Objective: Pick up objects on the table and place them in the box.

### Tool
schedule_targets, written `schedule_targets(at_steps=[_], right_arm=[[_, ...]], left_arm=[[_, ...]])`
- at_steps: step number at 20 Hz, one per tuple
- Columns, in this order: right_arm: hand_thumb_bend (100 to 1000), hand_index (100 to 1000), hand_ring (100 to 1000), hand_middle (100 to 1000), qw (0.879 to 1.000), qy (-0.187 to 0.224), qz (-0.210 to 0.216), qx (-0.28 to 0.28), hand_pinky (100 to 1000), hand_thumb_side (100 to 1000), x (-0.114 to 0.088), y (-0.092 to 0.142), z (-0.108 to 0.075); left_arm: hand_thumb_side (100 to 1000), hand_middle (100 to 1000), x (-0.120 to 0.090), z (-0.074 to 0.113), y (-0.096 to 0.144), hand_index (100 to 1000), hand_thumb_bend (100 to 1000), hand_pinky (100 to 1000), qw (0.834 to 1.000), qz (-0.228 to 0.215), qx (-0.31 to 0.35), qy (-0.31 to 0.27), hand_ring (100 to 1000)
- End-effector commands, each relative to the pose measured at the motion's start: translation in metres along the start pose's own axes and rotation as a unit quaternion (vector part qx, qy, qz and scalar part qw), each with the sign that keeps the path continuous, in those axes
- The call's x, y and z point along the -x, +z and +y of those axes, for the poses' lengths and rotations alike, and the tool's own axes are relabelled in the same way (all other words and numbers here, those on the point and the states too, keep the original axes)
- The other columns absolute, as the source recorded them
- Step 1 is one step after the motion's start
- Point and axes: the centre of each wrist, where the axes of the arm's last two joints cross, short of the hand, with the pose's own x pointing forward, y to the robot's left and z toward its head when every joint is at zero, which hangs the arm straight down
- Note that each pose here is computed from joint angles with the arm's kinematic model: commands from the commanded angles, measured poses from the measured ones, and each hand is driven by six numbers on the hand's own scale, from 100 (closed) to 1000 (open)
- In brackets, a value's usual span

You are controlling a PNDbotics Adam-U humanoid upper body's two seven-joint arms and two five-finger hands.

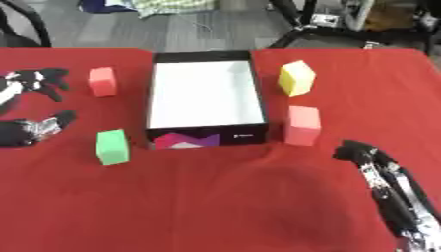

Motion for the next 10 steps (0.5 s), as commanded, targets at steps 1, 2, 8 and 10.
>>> schedule_targets(at_steps=[1,2,8,10], right_arm=[[100,808,783,722,1.000,0.012,-0.003,-0.004,1000,715,-0.004,-0.001,-0.004],[100,808,783,722,1.000,0.012,-0.002,-0.004,1000,715,-0.004,0.000,-0.004],[100,808,783,723,1.000,0.011,0.000,-0.006,1000,716,-0.003,0.000,-0.004],[100,808,783,723,1.000,0.011,0.000,-0.007,1000,717,-0.003,0.000,-0.004]], left_arm=[[714,772,-0.005,0.018,0.003,972,530,812,0.994,0.006,0.074,-0.082,726],[712,778,-0.006,0.020,0.001,975,554,812,0.991,0.008,0.093,-0.099,733],[709,765,-0.004,0.018,-0.011,968,671,795,0.977,0.018,0.157,-0.144,725],[706,759,-0.001,0.015,-0.017,965,662,791,0.976,0.026,0.161,-0.147,721]])
